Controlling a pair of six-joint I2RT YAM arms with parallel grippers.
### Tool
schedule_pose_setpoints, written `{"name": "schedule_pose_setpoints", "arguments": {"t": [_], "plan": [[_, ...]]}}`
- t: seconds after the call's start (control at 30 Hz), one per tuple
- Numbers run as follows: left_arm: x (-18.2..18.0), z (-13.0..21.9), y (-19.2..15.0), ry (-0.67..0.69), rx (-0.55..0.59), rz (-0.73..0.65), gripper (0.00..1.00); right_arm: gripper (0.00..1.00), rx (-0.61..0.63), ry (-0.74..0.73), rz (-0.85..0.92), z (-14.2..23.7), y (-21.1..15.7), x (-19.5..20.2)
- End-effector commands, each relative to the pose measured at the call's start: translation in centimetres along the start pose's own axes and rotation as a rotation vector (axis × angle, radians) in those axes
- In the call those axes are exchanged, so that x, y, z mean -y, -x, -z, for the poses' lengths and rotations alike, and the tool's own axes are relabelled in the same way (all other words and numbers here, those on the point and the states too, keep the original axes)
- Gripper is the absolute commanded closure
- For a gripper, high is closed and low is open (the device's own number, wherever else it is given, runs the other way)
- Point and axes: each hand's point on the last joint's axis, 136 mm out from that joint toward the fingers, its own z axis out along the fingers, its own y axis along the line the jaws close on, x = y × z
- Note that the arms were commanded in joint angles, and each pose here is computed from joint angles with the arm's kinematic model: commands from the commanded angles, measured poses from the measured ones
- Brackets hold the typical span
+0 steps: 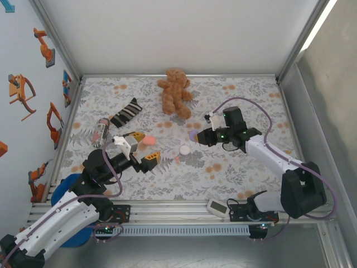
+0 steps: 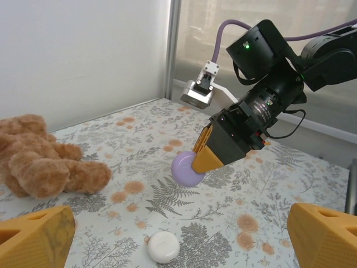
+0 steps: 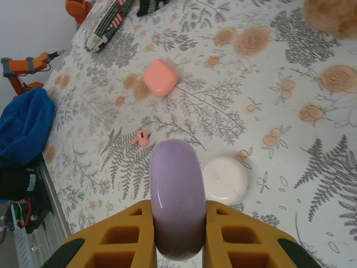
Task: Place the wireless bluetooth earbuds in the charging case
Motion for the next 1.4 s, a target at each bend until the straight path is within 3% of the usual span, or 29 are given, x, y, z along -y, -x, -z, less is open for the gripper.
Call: {"name": "schedule_pose_setpoints", "arguments": {"t": [0.0, 0.4, 1.23, 1.37], "plan": [[-0.5, 0.4, 0.6, 0.038, 0.011, 0.016, 0.03, 0.91, -0.013, 0.027, -0.068, -0.4, -0.4, 1.5], [-1.2, 1.2, 0.8, 0.087, 0.027, 0.006, 0.02, 0.9, -0.084, 0.013, -0.203, -3.1, -2.6, 6.0], [-1.5, 1.0, 1.0, 0.1, 0.029, 0.015, 0.04, 0.84, -0.153, -0.039, -0.279, -5.2, -5.8, 9.1], [-1.5, 0.9, 0.9, 0.1, 0.027, 0.014, 0.04, 0.79, -0.159, -0.06, -0.288, -5.2, -6.2, 9.5]]}}
